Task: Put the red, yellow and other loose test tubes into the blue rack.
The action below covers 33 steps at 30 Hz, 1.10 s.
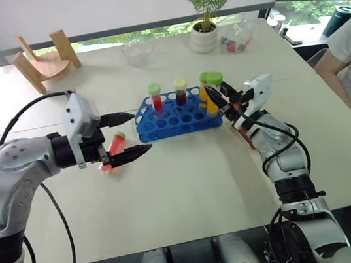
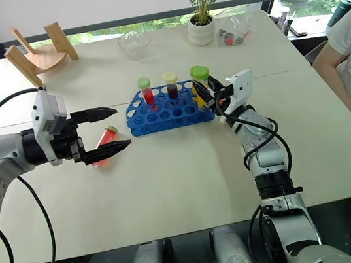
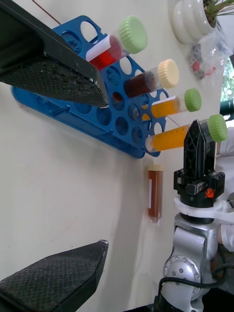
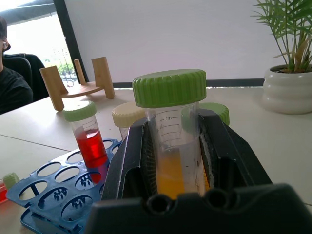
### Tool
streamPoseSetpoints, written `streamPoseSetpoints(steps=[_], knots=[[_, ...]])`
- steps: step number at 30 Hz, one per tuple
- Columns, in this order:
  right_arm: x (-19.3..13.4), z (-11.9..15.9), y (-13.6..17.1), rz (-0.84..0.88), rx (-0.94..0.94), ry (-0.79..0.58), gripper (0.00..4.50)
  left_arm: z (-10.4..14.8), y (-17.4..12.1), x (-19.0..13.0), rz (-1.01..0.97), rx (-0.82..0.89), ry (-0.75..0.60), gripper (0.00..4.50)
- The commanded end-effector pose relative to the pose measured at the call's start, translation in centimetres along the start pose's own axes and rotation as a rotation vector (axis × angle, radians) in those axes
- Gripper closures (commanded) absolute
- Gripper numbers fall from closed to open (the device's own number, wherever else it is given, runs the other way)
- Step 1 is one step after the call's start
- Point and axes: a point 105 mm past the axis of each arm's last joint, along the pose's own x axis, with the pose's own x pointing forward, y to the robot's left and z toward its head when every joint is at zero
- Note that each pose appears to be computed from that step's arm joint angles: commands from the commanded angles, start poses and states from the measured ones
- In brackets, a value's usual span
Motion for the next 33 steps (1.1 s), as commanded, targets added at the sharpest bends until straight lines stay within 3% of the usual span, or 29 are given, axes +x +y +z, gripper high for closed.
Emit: streamPoseSetpoints(steps=[1,18,23,26,30,33], knots=[[0.0,0.0,0.1,0.005,-0.003,0.001,3.69,0.9,-0.1,0.1,-0.008,0.042,-0.018,0.0],[0.8,-0.4,0.4,0.019,0.012,0.002,3.69,1.0,-0.3,0.2,-0.006,0.037,-0.021,0.0],[0.2,-0.2,0.8,0.055,0.017,0.018,1.39,0.9,-0.3,0.2,-0.004,0.035,-0.022,0.0],[-1.1,0.8,0.5,0.081,-0.072,0.112,0.03,0.8,-0.4,0.2,-0.002,0.031,-0.022,0.0],[-3.0,2.6,-0.1,0.162,-0.152,0.297,0.03,0.4,-0.6,0.3,-0.012,0.023,-0.02,0.0],[-4.4,4.2,-0.8,0.226,-0.118,0.514,0.03,0.0,-0.7,0.4,-0.026,0.018,-0.017,0.0]])
